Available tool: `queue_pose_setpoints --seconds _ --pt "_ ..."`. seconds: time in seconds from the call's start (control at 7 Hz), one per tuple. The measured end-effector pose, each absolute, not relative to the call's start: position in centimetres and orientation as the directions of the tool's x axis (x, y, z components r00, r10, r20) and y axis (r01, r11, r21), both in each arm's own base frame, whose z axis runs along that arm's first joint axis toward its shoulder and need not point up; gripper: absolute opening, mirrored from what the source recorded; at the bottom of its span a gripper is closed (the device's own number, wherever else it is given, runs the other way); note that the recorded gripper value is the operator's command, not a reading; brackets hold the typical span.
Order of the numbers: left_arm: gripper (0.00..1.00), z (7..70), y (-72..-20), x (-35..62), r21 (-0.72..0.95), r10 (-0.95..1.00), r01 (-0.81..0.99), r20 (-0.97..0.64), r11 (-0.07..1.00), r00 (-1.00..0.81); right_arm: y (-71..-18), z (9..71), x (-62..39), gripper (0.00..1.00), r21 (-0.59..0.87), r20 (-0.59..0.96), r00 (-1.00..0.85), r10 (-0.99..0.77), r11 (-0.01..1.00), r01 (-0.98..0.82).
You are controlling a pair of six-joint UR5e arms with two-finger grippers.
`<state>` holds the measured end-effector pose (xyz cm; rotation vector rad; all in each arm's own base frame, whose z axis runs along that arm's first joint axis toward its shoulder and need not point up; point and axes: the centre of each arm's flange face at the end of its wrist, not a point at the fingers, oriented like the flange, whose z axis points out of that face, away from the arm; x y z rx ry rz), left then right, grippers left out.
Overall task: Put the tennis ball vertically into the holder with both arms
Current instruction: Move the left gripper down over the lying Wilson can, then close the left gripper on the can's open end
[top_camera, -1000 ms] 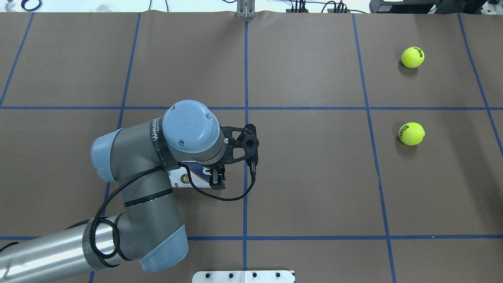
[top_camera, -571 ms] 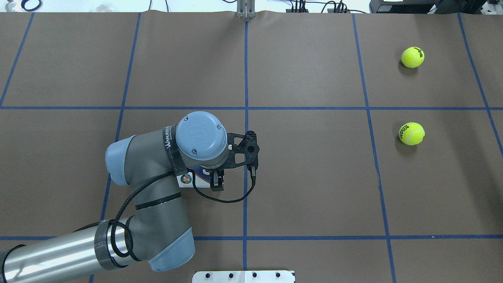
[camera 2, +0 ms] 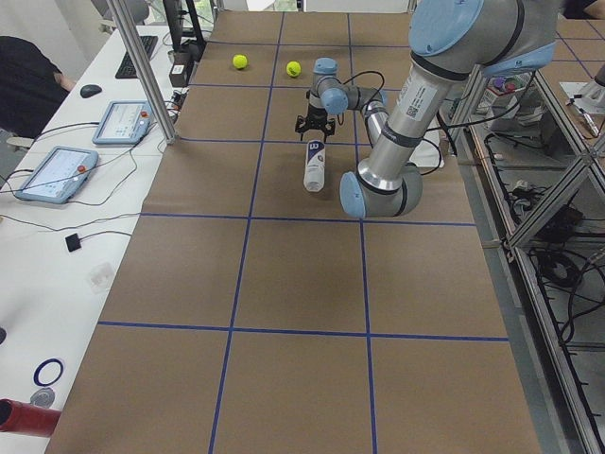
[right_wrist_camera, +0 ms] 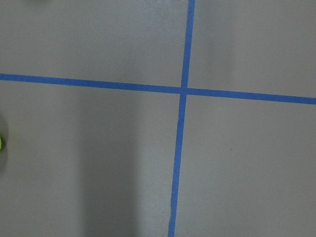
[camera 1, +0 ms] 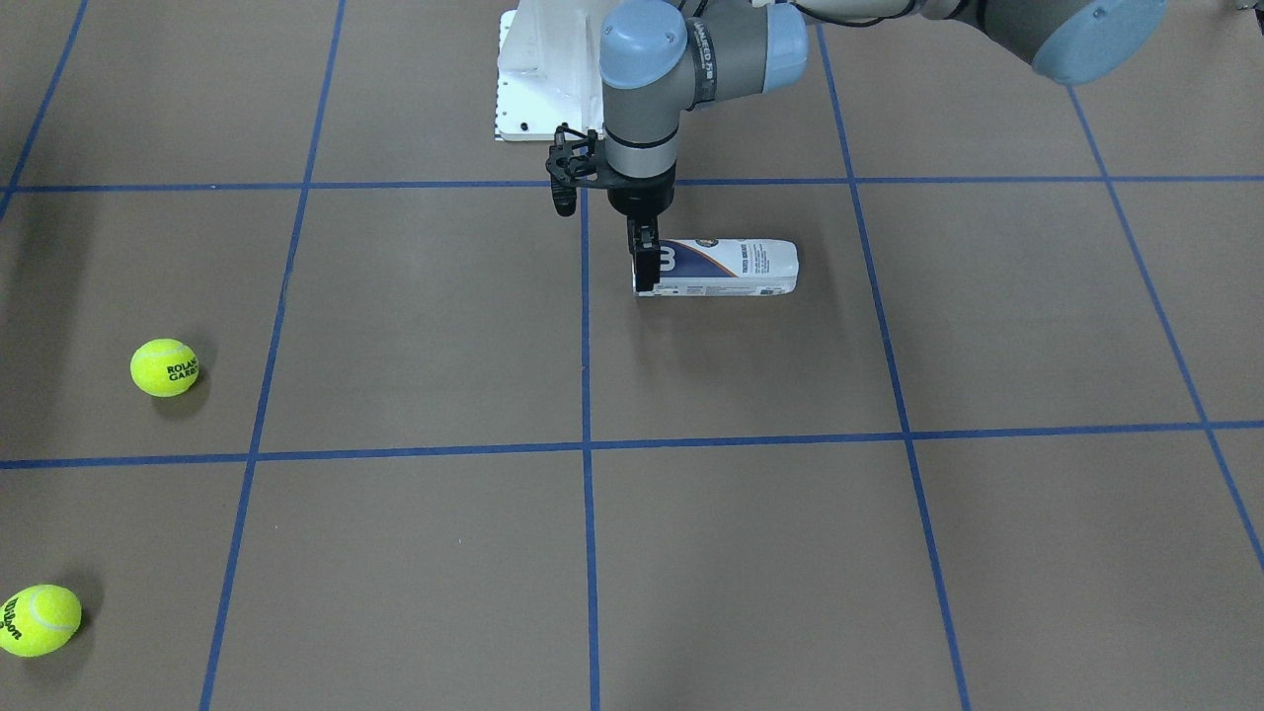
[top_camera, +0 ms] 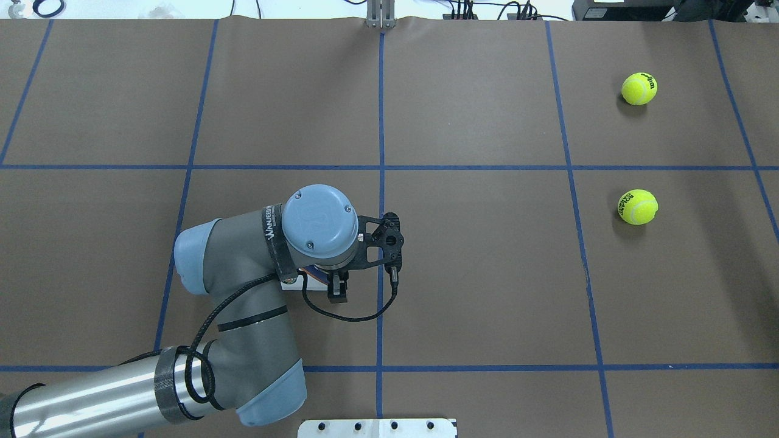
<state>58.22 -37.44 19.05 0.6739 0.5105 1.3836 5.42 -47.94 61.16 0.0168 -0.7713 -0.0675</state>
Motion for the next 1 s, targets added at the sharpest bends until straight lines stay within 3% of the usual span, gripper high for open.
queue_pose_setpoints --seconds 1.0 --pt "0.98 21.0 -37.4 61.0 0.698 0.991 -0.714 0.055 0.046 0.118 -48.0 61.2 5.5 0.99 0.039 0.696 0.715 -0.066 0.998 0.054"
